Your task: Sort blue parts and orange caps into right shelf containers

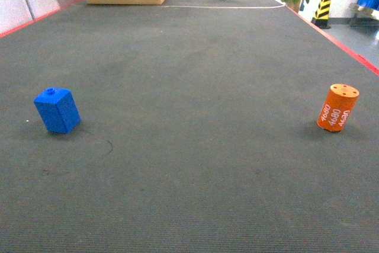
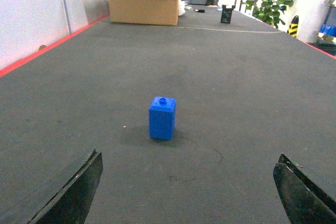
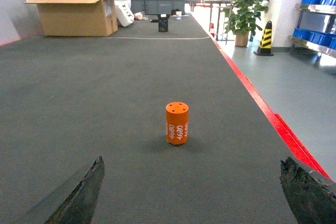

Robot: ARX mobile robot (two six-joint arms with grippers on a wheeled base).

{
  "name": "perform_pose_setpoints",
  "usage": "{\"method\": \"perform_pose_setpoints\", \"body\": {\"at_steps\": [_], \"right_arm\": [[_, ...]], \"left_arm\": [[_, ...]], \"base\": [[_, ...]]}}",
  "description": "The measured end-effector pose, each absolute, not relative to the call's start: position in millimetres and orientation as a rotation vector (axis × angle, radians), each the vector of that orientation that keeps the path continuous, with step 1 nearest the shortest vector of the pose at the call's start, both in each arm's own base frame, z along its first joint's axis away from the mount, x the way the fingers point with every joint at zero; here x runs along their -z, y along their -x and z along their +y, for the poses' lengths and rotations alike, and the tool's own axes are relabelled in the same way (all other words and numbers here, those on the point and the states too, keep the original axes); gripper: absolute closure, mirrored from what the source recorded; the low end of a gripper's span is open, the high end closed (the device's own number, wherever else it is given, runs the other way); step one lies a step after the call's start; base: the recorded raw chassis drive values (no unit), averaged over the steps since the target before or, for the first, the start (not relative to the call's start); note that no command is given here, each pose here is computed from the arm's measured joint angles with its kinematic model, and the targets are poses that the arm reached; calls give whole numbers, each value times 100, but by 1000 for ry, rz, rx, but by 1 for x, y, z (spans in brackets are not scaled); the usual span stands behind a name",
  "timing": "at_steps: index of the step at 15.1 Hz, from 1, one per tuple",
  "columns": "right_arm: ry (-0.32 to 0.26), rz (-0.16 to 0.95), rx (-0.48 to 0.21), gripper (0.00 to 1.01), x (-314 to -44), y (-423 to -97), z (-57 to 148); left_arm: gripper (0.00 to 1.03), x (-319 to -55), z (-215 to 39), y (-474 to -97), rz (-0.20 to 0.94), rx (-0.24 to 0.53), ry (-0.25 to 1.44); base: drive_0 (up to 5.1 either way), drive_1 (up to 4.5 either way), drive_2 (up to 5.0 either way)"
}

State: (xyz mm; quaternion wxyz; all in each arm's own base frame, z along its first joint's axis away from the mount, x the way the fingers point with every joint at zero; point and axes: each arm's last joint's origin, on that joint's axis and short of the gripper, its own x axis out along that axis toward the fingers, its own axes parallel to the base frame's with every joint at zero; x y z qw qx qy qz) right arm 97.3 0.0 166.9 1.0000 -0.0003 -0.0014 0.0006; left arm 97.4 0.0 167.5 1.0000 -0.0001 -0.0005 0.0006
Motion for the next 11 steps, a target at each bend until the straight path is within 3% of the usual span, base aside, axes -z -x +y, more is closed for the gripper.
{"method": "perform_pose_setpoints", "body": {"at_steps": [11], "right_arm": [[1,-3,-1,3,-167,-97,0]], "left_arm": [[5,-167,0,-97,-1,-1,0]], "base": [[0,0,0]]}}
